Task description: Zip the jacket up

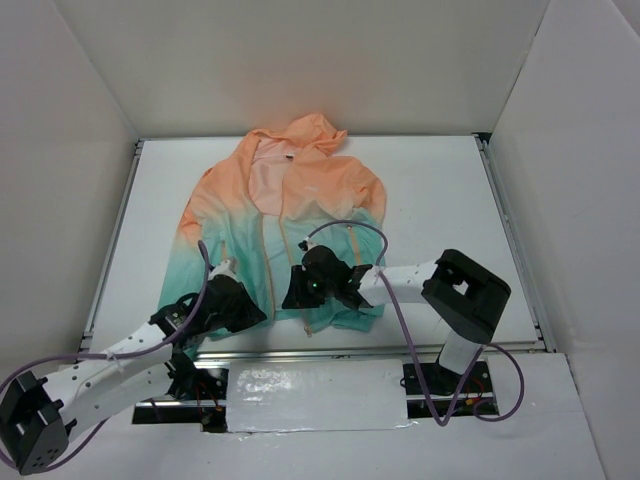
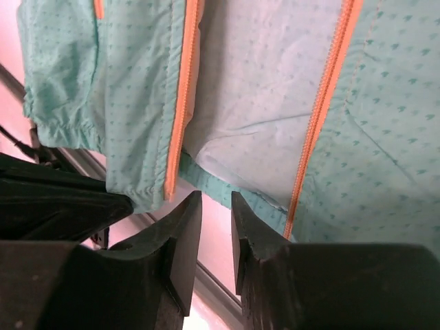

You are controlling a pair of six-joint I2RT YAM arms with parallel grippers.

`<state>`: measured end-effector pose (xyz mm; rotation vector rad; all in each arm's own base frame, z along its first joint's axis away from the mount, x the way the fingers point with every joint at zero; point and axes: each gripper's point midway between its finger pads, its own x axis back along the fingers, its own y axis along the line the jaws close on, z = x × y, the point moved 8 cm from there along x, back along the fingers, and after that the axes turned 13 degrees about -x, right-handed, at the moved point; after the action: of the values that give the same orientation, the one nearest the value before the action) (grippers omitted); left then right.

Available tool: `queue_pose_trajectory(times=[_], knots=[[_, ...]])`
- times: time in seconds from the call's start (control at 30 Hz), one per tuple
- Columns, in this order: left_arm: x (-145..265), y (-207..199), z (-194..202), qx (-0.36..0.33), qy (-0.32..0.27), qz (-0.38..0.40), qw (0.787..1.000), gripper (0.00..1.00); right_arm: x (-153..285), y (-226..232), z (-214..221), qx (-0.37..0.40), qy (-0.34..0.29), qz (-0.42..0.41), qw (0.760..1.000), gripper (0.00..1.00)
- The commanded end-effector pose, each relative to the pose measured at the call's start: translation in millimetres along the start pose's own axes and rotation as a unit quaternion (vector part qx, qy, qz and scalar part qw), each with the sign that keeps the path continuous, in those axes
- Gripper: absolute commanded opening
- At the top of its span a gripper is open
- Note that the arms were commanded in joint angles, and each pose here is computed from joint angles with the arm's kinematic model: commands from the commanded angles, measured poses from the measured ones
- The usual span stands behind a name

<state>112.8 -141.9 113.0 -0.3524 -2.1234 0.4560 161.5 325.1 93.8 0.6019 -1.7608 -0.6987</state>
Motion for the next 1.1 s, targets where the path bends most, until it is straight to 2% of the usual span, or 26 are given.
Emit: queue_pose_trajectory(times=[0.0, 0.1, 0.37, 0.53, 0.87, 1.07], knots=[[1, -2, -3, 0.013, -0.024, 0.016, 0.999, 0.00, 13, 29, -5, 0.037, -0.003, -0.087, 0.996, 0.32], [6, -4, -6, 0.030, -0.043, 0.036, 0.998, 0.00, 14, 31, -2, 0.043, 0.007, -0.107, 0.993, 0.33], [35, -20, -25, 0.041, -0.103, 0.095, 0.989, 0.00, 16, 38, 6, 0.064, 0.049, -0.172, 0.982, 0.43], [52, -22, -31, 0.049, -0.133, 0.113, 0.983, 0.00, 20, 46, 3, 0.063, 0.055, -0.190, 0.978, 0.51], [66, -23, -36, 0.040, -0.146, 0.111, 0.982, 0.00, 34, 51, 4, 0.061, 0.050, -0.211, 0.974, 0.65], [63, -23, -35, 0.038, -0.144, 0.117, 0.982, 0.00, 38, 45, 7, 0.039, 0.043, -0.216, 0.975, 0.67]])
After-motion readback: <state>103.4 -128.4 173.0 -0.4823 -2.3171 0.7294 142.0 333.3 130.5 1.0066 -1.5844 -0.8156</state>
